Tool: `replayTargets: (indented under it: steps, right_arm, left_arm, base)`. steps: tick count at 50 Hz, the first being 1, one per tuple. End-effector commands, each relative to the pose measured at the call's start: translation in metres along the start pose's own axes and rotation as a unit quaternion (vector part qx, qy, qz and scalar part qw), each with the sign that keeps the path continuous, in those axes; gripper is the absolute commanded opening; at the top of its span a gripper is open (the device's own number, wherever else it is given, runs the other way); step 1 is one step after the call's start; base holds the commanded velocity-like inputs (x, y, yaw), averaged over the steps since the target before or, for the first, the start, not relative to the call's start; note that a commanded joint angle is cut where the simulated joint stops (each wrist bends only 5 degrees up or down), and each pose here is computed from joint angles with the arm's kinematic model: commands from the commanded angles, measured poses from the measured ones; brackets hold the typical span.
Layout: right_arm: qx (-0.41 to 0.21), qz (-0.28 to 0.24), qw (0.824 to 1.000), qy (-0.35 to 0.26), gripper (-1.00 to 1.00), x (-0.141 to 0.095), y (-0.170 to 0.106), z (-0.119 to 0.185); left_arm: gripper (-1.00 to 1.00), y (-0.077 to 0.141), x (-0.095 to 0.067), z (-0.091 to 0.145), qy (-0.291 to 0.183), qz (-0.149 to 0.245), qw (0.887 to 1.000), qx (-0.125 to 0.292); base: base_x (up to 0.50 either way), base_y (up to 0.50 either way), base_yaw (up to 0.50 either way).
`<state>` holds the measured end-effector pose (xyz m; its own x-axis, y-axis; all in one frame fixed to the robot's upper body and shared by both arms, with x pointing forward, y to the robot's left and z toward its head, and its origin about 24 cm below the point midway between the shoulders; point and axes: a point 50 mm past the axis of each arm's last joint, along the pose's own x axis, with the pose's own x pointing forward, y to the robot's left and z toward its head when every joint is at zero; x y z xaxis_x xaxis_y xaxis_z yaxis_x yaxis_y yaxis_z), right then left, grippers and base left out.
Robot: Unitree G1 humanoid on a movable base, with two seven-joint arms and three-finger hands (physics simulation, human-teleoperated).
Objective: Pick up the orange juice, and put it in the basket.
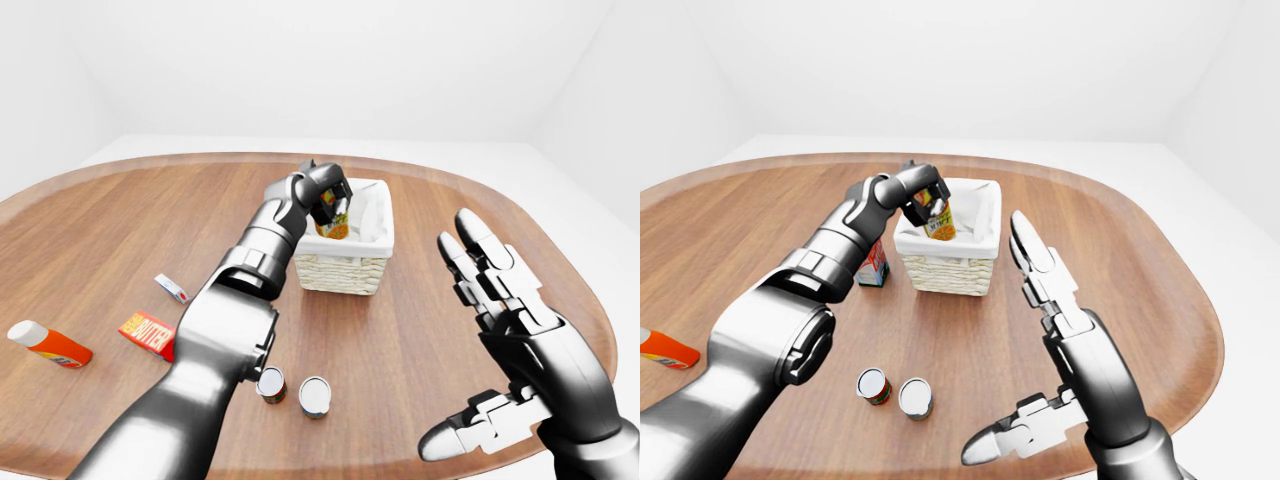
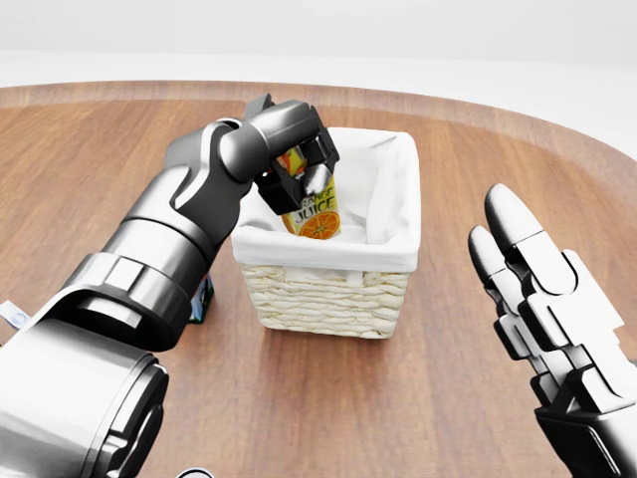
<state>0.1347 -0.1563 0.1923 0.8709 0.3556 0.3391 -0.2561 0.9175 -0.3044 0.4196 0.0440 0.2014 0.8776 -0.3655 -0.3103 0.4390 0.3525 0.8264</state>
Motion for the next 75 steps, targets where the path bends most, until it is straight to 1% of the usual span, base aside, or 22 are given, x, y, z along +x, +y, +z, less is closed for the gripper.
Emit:
replayTargets:
  steps: [1,12,28,29,30,31,61,75]
  right_arm:
    - [0.0,-0.006,1.0,0.0,1.0,-0.001,-0.001,0.0]
    - [0.001,-0.007,1.0,-0.001,1.0,0.0,-0.001,0.0]
    - [-0.002,-0.005,1.0,0.003,1.0,-0.001,-0.001,0.0]
    - [-0.001,-0.005,1.0,0.002,1.0,-0.001,-0.001,0.0]
    - [-0.001,-0.005,1.0,0.001,1.0,-0.001,-0.001,0.0]
    - [-0.001,-0.005,1.0,0.001,1.0,-0.001,-0.001,0.0]
    - [-0.004,0.005,1.0,0.003,1.0,0.0,0.0,0.0]
    - [-0.005,0.005,1.0,0.006,1.0,-0.001,0.0,-0.001]
  left_arm:
    - [-1.0,-0.007,0.003,0.0,0.002,0.01,1.0,-0.01]
    - [-1.0,-0.016,0.006,0.002,0.002,0.002,1.0,-0.014]
    - [-0.99,-0.019,0.006,0.002,0.004,0.01,1.0,-0.016]
    - [-0.49,-0.018,0.006,0.002,0.004,0.011,1.0,-0.014]
    - [0.62,-0.018,0.006,0.002,0.004,0.013,1.0,-0.015]
    - [1.0,-0.018,0.006,0.002,0.005,0.012,1.0,-0.013]
    - [1.0,-0.016,0.006,-0.002,0.009,0.019,1.0,-0.016]
    - [1.0,-0.01,0.004,0.002,0.003,0.023,1.0,-0.013]
  base:
    - [0.0,0.0,0.0]
    - [0.0,0.0,0.0]
    - [0.0,0.0,0.0]
    - [0.0,0.0,0.0]
    - [0.0,0.0,0.0]
    - [0.0,0.0,0.0]
    - [0.0,0.0,0.0]
    - [0.0,0.0,0.0]
